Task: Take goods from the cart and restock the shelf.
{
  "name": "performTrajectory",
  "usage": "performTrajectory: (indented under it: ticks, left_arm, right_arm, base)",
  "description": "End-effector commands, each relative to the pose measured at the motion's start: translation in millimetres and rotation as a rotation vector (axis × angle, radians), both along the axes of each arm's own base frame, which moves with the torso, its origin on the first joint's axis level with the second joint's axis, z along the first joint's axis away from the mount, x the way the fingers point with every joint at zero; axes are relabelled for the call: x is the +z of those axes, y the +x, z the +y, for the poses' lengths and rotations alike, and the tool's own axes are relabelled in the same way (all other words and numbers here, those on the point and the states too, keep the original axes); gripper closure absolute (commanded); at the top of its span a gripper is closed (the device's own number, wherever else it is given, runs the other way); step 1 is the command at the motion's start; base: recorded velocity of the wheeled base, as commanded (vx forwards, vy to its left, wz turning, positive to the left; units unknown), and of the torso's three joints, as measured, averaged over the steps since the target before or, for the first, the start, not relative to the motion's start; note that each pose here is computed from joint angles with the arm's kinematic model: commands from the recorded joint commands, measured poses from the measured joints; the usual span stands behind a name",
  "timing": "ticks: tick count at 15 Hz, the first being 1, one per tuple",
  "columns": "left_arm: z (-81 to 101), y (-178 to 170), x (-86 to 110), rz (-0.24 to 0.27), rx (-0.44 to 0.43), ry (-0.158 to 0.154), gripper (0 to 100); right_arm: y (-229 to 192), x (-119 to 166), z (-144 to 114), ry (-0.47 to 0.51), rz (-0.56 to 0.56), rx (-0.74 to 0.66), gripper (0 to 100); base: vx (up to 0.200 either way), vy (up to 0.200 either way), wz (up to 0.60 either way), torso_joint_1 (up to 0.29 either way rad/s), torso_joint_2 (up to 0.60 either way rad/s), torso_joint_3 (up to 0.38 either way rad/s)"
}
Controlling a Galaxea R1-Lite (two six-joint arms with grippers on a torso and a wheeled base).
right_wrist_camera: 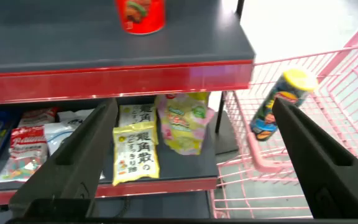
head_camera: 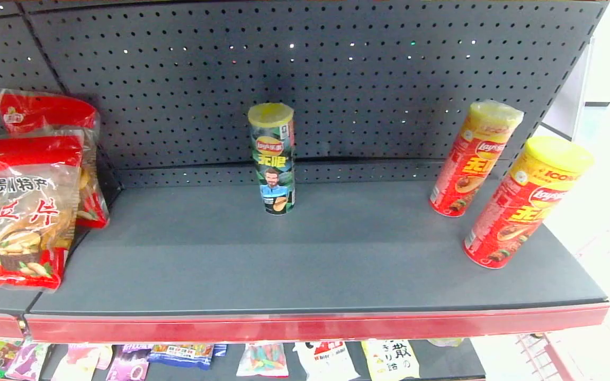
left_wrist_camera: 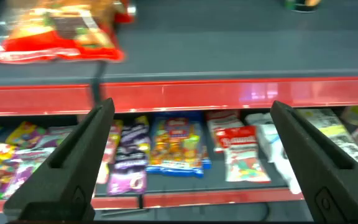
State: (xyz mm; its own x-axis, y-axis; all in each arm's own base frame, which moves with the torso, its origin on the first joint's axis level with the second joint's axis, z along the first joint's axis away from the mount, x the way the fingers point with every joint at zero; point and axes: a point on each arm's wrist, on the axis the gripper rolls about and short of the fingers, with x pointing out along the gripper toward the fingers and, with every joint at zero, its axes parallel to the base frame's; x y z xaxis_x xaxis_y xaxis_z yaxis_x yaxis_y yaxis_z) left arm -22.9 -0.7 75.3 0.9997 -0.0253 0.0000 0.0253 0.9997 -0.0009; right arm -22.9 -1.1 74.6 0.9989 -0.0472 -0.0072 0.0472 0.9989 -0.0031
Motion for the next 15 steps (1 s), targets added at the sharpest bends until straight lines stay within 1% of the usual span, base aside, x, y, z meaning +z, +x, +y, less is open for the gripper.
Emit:
performTrajectory:
  ticks: [1,15]
  left_arm:
    - [0.0,0.1,0.0,0.002,0.001,-0.001,0]
    - [0.0,0.1,0.0,0.002,0.001,-0.001,0]
  right_arm:
    - [0.1,0.0,0.0,0.0,0.002,0.0,0]
    - [0.1,0.0,0.0,0.0,0.002,0.0,0]
  base:
    - [0.0,-0.2,0.0,0.007,0.0,0.007]
    - [0.0,-0.2,0.0,0.001,0.0,0.003]
